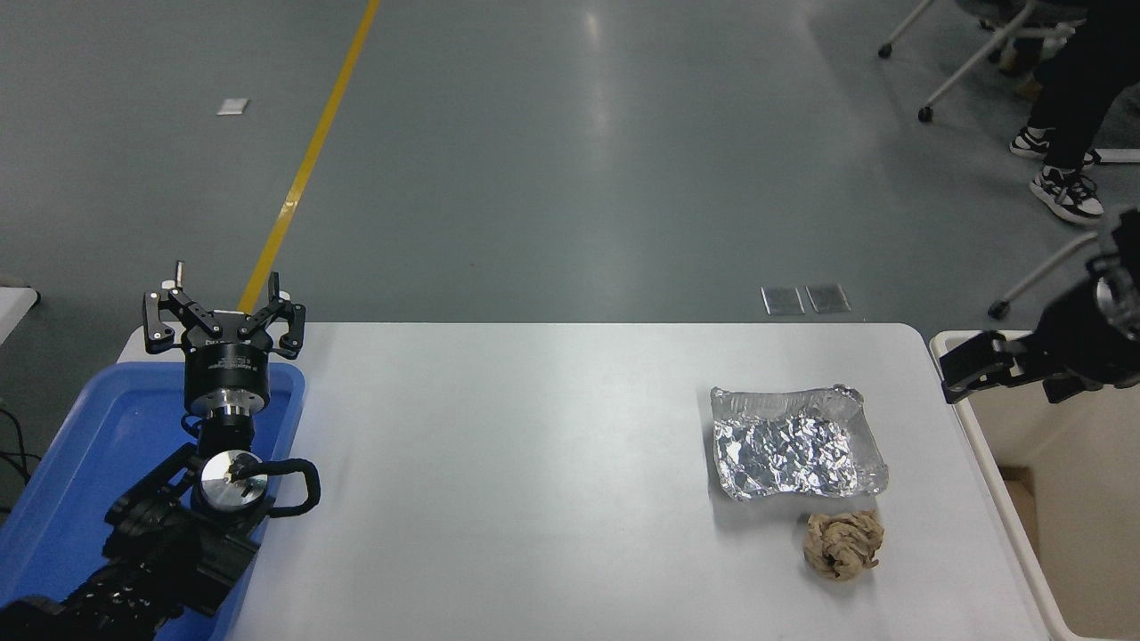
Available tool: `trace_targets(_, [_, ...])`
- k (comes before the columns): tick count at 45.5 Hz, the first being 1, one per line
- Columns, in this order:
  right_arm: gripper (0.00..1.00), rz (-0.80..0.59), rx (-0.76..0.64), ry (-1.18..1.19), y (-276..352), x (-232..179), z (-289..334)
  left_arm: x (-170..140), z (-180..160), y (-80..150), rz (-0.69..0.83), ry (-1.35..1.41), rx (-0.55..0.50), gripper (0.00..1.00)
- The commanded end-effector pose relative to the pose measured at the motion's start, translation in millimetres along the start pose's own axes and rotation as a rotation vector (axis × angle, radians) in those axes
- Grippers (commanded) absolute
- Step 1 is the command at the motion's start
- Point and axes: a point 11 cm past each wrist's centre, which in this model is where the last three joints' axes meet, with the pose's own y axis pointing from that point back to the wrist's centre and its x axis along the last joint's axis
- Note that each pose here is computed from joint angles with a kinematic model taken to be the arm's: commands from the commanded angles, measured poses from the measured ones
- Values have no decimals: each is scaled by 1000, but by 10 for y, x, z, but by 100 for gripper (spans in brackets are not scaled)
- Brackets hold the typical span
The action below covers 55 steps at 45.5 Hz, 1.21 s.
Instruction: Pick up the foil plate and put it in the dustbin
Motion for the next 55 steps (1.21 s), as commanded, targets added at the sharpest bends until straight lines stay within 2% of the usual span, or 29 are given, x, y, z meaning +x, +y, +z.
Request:
trace_targets(1, [100, 60, -45, 41, 465, 179, -267, -1, 1, -1, 0, 0, 0, 99])
trace_targets(9, [100, 56, -58, 67, 399, 215, -346, -3, 1, -1, -1, 1, 0, 99])
trace_targets(15, [100, 37, -40, 43, 79, 237, -340, -1, 1, -1, 0, 0, 0, 99])
trace_targets(29, [100, 278, -108, -23, -1213, 471, -353, -10, -6, -5, -3, 2, 0, 99])
trace_targets(37, [100, 248, -115, -57, -1917, 197, -260, -19, -17, -8, -4, 3, 3, 99])
trace_targets(43, [100, 183, -89, -85, -2297, -159, -290, -19, -15, -8, -4, 3, 1, 99])
trace_targets(49, [100, 176, -96, -99, -2578, -401, -213, -19, -15, -8, -4, 3, 1, 99])
trace_targets(55, [100, 207, -101, -123, -2744, -475, -202, -19, -17, -8, -4, 3, 3, 99])
